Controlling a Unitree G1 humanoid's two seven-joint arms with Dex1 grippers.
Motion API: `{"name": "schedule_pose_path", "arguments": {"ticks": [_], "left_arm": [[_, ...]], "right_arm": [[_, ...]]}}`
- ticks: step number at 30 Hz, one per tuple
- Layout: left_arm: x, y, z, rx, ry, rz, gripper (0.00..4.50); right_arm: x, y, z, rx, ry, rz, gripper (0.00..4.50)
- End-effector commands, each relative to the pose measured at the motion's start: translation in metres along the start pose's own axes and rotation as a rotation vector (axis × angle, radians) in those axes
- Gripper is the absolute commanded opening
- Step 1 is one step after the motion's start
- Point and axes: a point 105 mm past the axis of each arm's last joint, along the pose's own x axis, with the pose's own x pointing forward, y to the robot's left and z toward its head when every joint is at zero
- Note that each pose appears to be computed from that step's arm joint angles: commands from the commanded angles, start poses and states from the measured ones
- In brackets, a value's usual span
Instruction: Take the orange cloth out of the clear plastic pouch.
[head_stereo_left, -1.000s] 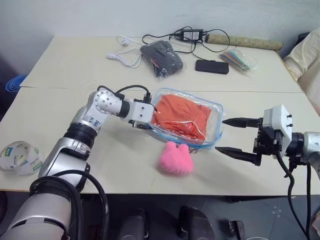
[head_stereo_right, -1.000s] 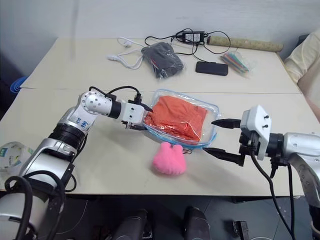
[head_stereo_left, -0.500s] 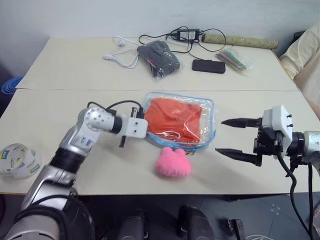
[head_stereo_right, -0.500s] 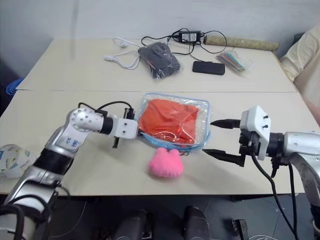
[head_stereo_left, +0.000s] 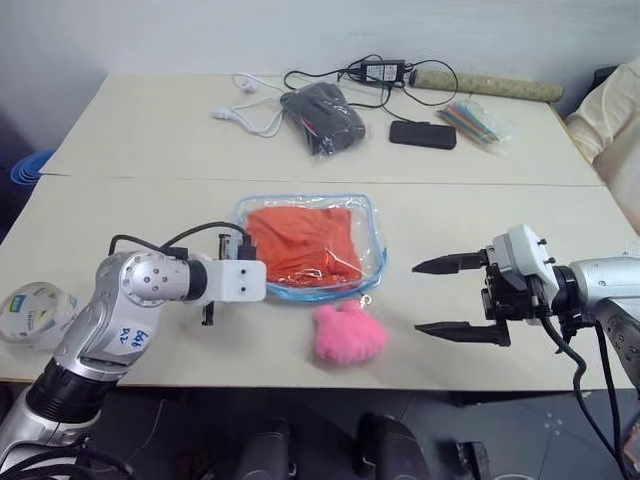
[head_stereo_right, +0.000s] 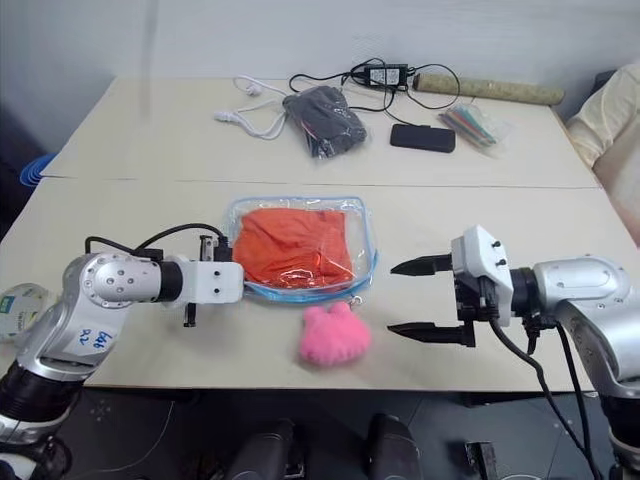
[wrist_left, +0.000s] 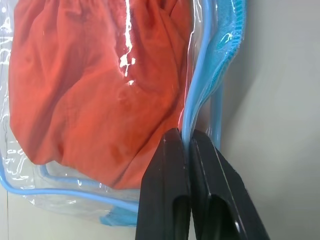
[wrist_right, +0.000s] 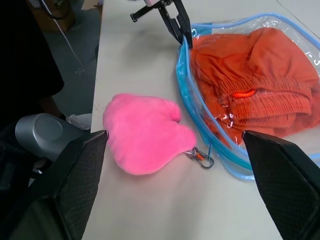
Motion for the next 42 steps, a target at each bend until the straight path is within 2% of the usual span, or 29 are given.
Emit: {"name": "schedule_pose_path", "arguments": {"ticks": [1, 4, 10, 14, 17, 20, 27, 34, 36, 39, 42], "left_arm": [[-0.011, 0.007, 0.004, 0.029, -0.037, 0.060, 0.48], [-0.014, 0.008, 0.004, 0.030, -0.060, 0.072, 1.20], [-0.026, 0.005, 0.001, 0.009, -0.072, 0.089, 3.05], [-0.058, -0.007, 0.022, -0.163, -0.255, 0.012, 4.20], [-0.080, -0.014, 0.039, -0.272, -0.371, -0.088, 4.20], [-0.079, -0.018, 0.052, -0.300, -0.432, -0.167, 4.20], [-0.001, -0.037, 0.098, -0.243, -0.569, -0.372, 4.20], [0.037, -0.049, 0.112, -0.164, -0.554, -0.461, 4.20], [0.039, -0.051, 0.108, -0.157, -0.543, -0.470, 4.22], [0.039, -0.052, 0.099, -0.146, -0.522, -0.475, 3.64], [0.040, -0.051, 0.092, -0.137, -0.504, -0.461, 2.69]], "right_arm": [[0.002, -0.003, 0.006, -0.038, -0.017, 0.021, 4.50], [0.003, -0.007, 0.005, -0.046, -0.013, 0.033, 4.50], [0.005, -0.010, 0.004, -0.059, -0.002, 0.059, 4.50], [0.004, -0.020, -0.006, -0.157, 0.077, 0.040, 4.50], [0.006, -0.029, -0.012, -0.244, 0.120, 0.030, 4.50], [0.014, -0.040, -0.014, -0.353, 0.154, 0.025, 4.50], [0.049, -0.061, -0.023, -0.597, 0.218, 0.108, 4.50], [0.068, -0.084, -0.022, -0.676, 0.224, 0.098, 4.50], [0.071, -0.086, -0.022, -0.693, 0.230, 0.112, 4.10], [0.072, -0.087, -0.024, -0.690, 0.229, 0.128, 3.30], [0.076, -0.087, -0.024, -0.677, 0.214, 0.135, 2.14]]}}
